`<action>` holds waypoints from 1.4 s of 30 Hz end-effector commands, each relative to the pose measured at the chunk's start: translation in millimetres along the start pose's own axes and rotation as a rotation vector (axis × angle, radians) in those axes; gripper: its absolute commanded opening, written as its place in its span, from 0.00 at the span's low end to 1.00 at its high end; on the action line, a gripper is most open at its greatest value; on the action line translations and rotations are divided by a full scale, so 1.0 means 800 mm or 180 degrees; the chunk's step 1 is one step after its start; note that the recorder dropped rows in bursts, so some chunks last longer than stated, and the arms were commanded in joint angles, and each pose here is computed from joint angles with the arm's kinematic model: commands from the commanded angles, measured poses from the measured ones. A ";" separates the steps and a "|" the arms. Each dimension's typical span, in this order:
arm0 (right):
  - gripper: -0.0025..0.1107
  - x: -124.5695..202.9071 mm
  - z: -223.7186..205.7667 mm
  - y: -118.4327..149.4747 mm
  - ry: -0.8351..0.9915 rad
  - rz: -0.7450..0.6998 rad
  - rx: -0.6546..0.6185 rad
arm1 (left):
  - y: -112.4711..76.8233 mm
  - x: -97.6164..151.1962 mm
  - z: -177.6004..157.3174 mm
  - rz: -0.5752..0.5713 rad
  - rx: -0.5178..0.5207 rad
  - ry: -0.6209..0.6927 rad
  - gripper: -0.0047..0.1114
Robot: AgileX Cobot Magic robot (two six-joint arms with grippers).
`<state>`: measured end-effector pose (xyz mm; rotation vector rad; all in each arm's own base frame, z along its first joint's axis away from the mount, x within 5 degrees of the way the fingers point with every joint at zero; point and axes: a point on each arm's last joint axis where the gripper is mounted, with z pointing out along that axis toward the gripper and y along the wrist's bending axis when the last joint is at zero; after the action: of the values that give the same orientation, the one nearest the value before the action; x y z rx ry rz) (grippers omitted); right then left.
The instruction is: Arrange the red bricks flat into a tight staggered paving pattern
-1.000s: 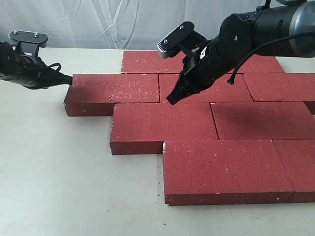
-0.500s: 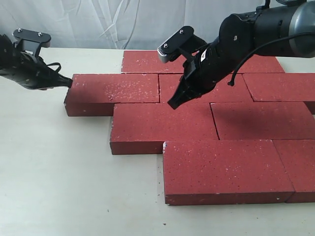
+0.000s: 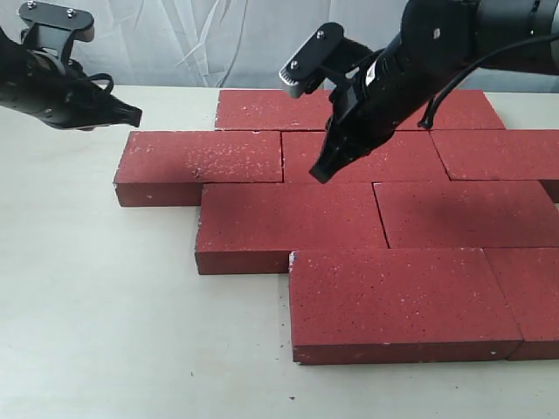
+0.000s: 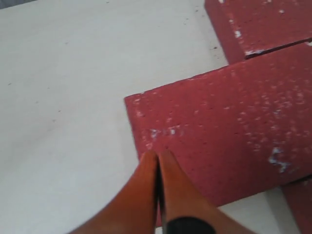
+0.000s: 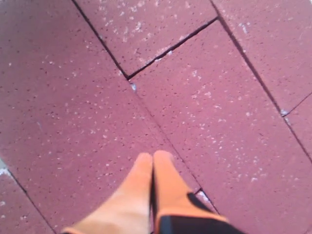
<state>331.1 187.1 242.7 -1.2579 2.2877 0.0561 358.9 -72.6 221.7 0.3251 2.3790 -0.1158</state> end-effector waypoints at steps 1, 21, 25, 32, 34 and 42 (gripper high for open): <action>0.01 -0.009 -0.028 -0.021 0.0105 0.0062 -0.0001 | -0.027 -0.006 -0.003 0.0081 0.0118 -0.0143 0.04; 0.01 0.163 -0.158 -0.103 -0.0448 0.2207 0.1471 | -0.008 0.008 -0.134 0.0156 -0.0101 -0.0156 0.04; 0.01 0.167 -0.191 -0.081 -0.0730 0.2184 0.1599 | -0.013 0.019 -0.166 -0.0020 -0.0011 -0.0384 0.04; 0.01 0.165 -0.231 -0.057 -0.1191 0.2352 0.1599 | -0.021 0.070 -0.200 -0.0338 0.0120 -0.0774 0.04; 0.01 0.163 -0.238 -0.053 -0.1292 0.2418 0.1565 | -0.023 0.080 -0.212 -0.0409 0.0141 -0.0922 0.04; 0.01 0.163 -0.243 -0.051 -0.1337 0.2412 0.1581 | -0.027 0.090 -0.255 -0.0472 0.0216 -0.1273 0.04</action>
<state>225.8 10.1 358.2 -0.0931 2.0948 0.0144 173.8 -44.3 319.2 0.1490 2.0323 -0.2934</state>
